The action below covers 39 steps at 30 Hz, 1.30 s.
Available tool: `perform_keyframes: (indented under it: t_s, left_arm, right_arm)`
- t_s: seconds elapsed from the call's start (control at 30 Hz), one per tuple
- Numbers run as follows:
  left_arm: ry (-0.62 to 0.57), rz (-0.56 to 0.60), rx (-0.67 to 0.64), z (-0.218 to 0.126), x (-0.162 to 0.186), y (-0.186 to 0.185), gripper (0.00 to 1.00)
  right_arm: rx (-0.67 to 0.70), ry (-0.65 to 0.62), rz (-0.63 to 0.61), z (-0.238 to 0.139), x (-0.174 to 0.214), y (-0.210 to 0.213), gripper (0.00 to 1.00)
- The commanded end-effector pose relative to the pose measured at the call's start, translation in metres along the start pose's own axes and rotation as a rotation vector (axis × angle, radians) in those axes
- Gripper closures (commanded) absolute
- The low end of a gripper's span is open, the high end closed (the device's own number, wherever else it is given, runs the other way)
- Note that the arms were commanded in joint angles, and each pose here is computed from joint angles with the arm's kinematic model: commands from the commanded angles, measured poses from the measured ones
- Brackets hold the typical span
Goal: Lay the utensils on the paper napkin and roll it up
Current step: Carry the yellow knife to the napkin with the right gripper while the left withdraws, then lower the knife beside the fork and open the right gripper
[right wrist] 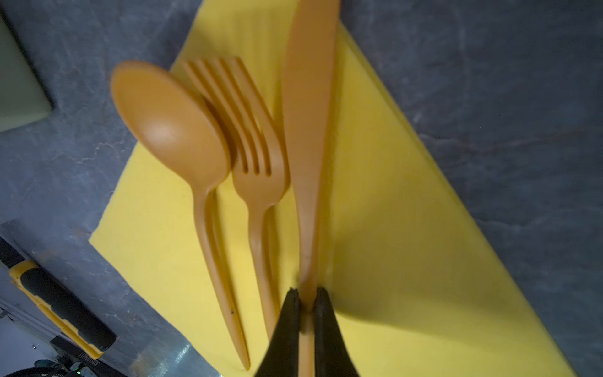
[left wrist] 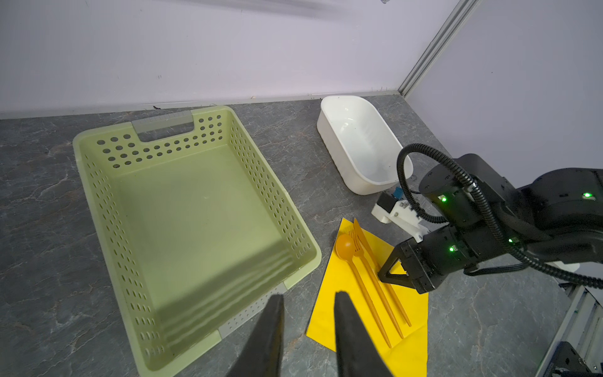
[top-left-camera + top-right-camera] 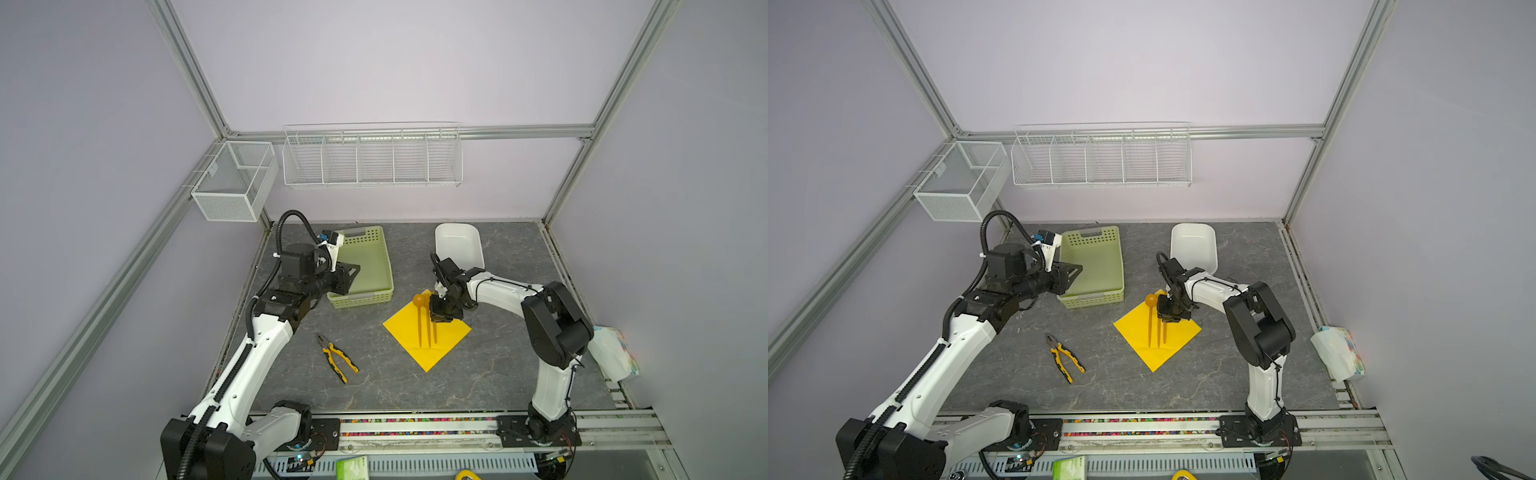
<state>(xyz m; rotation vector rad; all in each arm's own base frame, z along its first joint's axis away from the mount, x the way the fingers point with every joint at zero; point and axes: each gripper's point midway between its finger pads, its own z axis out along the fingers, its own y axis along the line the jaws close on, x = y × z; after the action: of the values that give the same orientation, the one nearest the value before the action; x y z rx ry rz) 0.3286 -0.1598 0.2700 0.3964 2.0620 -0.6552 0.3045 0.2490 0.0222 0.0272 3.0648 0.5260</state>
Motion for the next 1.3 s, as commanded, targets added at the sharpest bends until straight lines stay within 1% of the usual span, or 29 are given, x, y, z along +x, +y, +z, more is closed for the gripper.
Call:
perform_keyframes:
  t_s: [0.0, 0.4, 0.87, 1.1, 1.27]
  left_arm:
    - [-0.007, 0.013, 0.001, -0.002, 0.000, 0.001, 0.72]
    - [-0.003, 0.011, 0.001, -0.001, 0.001, 0.001, 0.72]
    - [0.003, 0.007, 0.002, 0.000, 0.002, 0.002, 0.72]
    - [0.006, 0.005, 0.002, 0.000, 0.003, 0.002, 0.72]
    - [0.009, 0.004, 0.001, 0.001, 0.003, 0.003, 0.72]
  right_arm:
    - [0.022, 0.020, 0.029, 0.008, 0.003, -0.008, 0.92]
    - [0.031, 0.017, 0.025, 0.004, 0.004, -0.010, 0.91]
    - [0.035, -0.016, 0.024, -0.007, 0.002, -0.010, 0.90]
    - [0.035, -0.016, 0.027, -0.008, 0.004, -0.011, 0.90]
    - [0.028, 0.011, 0.024, -0.001, 0.007, -0.010, 0.88]
